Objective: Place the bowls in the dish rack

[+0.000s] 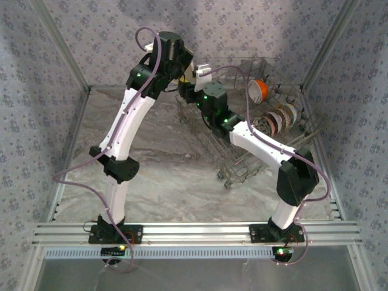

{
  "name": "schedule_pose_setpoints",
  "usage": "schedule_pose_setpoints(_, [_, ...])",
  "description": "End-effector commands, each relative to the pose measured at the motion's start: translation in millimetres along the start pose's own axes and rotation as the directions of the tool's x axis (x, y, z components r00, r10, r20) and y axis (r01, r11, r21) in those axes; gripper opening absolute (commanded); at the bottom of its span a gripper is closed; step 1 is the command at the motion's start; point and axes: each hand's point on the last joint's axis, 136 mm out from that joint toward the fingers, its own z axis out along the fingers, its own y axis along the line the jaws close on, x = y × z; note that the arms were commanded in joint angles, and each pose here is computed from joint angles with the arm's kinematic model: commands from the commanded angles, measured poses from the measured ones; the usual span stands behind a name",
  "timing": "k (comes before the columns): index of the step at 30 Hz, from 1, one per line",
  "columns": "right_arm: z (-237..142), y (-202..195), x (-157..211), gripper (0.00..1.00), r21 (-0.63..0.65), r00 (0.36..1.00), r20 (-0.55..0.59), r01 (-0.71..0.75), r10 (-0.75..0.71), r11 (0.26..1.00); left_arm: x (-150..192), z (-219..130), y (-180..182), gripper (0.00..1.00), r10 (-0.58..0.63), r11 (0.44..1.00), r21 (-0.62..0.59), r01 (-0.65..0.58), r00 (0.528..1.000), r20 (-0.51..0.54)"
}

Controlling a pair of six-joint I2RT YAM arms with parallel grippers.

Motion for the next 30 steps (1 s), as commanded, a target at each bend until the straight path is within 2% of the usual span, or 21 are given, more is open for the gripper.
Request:
schedule_pose_setpoints(1, [0.2,-7.5,-34.7,0.52,0.07,0.987,0.138,-0.091,0.08,0.993,-16.8,-17.6,-32.7,0.0,-0.044,0.993,0.113,0.038,0.997,0.057])
schedule_pose_setpoints(9, [2.0,-7.5,-47.9,0.48,0.109,0.964,0.244,-0.136,0.106,0.985,-20.0,-20.8,-32.3,0.0,-0.053,0.993,0.11,0.045,0.996,0.066])
schedule_pose_setpoints(30, [15.3,-19.1,-48.9,0.02,0.236,0.958,0.265,-0.171,0.106,0.957,-12.9,-12.5,-31.3,0.0,-0.096,0.99,0.112,0.09,0.994,0.051])
